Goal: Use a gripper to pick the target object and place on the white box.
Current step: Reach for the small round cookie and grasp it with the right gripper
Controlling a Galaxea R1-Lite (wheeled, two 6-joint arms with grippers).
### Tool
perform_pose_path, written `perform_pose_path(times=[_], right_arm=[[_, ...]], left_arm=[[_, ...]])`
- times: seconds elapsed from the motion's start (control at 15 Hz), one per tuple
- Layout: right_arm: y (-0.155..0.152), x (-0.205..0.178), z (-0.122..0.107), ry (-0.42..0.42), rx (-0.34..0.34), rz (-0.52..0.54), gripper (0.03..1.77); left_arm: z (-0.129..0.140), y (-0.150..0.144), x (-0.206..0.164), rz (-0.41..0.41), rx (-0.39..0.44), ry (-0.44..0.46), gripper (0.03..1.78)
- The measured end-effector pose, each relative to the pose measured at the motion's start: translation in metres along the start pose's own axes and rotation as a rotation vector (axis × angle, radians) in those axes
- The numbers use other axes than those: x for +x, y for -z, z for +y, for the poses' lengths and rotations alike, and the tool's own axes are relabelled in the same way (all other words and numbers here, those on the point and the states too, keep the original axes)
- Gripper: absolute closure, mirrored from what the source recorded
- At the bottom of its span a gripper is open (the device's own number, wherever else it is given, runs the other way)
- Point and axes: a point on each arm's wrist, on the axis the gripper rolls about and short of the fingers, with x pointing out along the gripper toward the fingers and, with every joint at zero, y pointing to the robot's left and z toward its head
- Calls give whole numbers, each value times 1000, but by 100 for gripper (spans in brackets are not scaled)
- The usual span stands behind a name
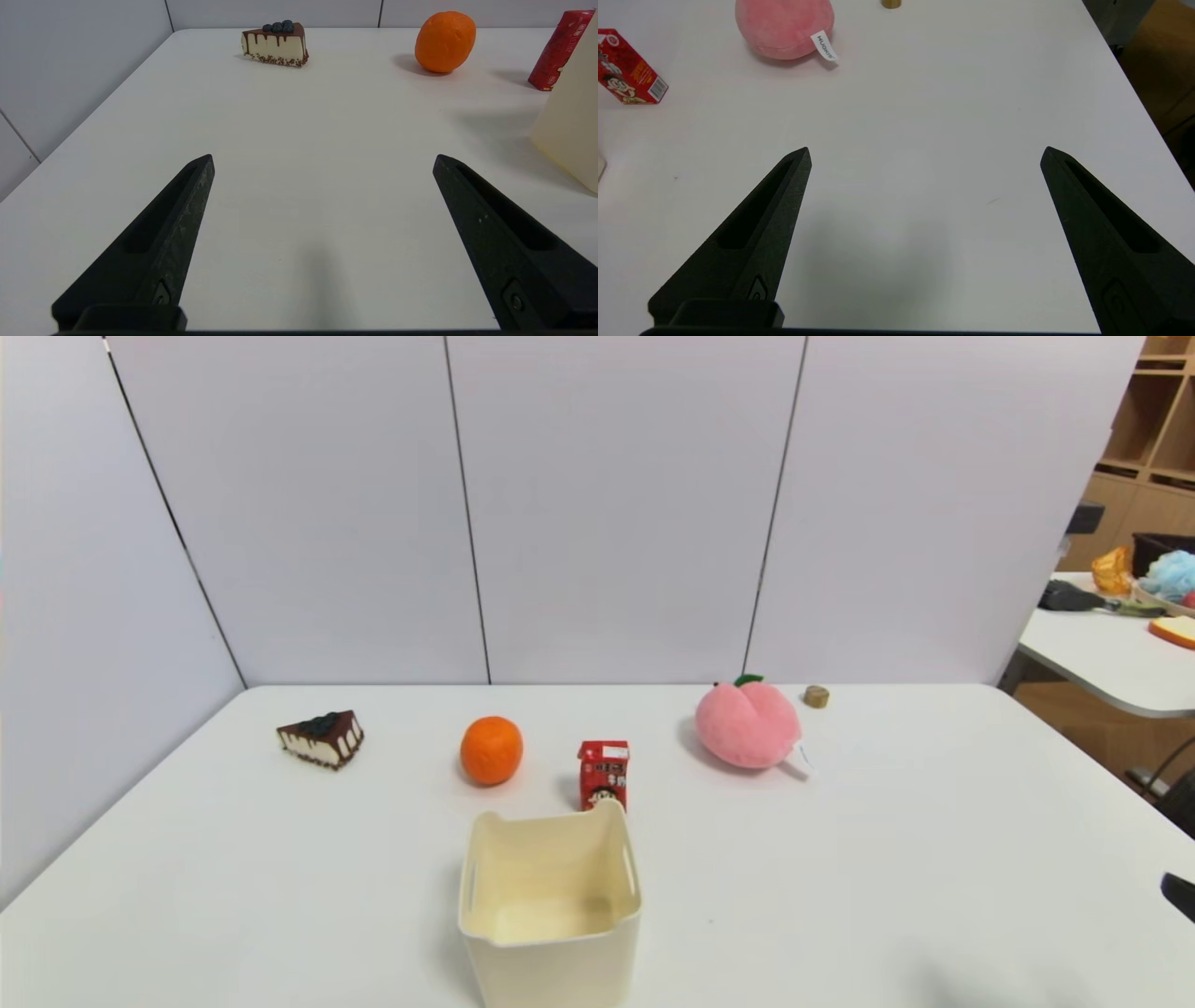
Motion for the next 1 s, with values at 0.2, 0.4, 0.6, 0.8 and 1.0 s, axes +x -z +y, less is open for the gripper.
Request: perform_pose_path(times=[0.2, 0.4, 0.6, 0.8, 1.0], right_arm=[[-43, 49, 0, 0, 0, 117, 10], [-77, 111, -1, 1, -2, 208, 10], [-101, 175, -3, 5, -4, 257, 10], [-110, 237, -5, 8, -8, 297, 10], [-109, 294, -6, 7, -18, 322, 10]], left_arm=[[0, 0, 0, 0, 0, 0, 12], [0, 0, 0, 0, 0, 0, 12], [0, 0, 0, 0, 0, 0, 12], [0, 0, 0, 0, -1, 0, 12], [0, 0, 0, 0, -1, 0, 12]])
